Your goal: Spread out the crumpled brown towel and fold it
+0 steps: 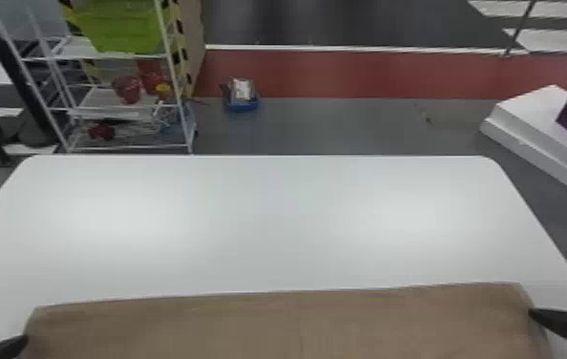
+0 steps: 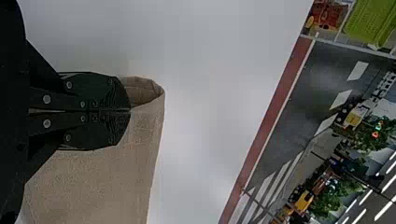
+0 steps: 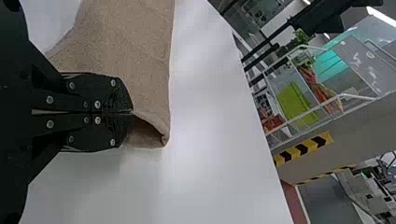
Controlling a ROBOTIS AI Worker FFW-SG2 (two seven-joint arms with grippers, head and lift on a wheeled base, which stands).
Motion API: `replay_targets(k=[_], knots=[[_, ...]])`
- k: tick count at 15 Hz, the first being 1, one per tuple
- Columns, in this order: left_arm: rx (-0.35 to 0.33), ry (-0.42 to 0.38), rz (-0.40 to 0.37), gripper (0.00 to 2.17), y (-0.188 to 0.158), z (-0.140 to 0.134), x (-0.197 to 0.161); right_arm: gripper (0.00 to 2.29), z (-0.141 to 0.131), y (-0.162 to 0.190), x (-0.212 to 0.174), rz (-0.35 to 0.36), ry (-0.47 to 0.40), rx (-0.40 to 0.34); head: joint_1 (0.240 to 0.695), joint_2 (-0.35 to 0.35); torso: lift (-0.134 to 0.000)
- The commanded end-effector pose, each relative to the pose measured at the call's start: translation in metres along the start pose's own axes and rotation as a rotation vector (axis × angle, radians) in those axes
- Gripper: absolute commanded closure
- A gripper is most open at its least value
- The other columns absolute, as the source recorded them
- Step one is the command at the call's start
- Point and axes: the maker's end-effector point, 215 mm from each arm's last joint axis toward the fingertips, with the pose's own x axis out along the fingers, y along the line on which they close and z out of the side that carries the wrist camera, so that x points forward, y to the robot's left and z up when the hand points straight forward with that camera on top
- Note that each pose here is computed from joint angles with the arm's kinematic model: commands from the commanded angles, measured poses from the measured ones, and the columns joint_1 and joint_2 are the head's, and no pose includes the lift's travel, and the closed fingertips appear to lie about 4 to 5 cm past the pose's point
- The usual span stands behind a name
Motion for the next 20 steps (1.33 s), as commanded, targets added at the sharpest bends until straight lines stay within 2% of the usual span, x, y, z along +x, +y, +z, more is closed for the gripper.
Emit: replay_targets(k=[1,4,7,9,11,15,18,20], knots=[[-0.002,-0.013,0.005,1.74,0.002,0.006,-0.004,1.4,0.007,-0.006,-0.013,-0.018,-0.017,-0.002,0.695,-0.031,-0.124],[-0.021,-0.034,0.003,1.74,0.008,0.019,-0.012,1.4,0.021,-0.009,-0.032,-0.023,-0.052,-0.005,0.695,-0.045,-0.124],[-0.046,-0.047,-0.007,1.74,0.008,0.028,-0.006,1.4,0.027,-0.01,-0.036,-0.03,-0.061,0.024,0.695,-0.058,-0.124],[-0.034,-0.019,0.0,1.74,0.013,0.03,0.003,1.39,0.026,-0.011,-0.033,-0.03,-0.059,0.029,0.695,-0.061,-0.124],[-0.052,-0.016,-0.002,1.74,0.02,0.031,0.011,1.4,0.019,-0.009,-0.024,-0.022,-0.045,0.035,0.695,-0.057,-0.124],[-0.026,0.035,0.034,1.73,0.024,0.021,0.024,1.39,0.014,-0.008,-0.013,-0.02,-0.048,0.028,0.695,-0.036,-0.124],[-0.011,0.057,0.067,1.62,0.028,0.015,0.026,1.17,0.016,-0.01,-0.01,-0.034,-0.063,-0.005,0.695,-0.025,-0.124],[-0.005,0.062,0.083,1.41,0.03,0.013,0.026,0.87,0.011,-0.014,-0.007,-0.056,-0.044,-0.038,0.695,-0.023,-0.124]])
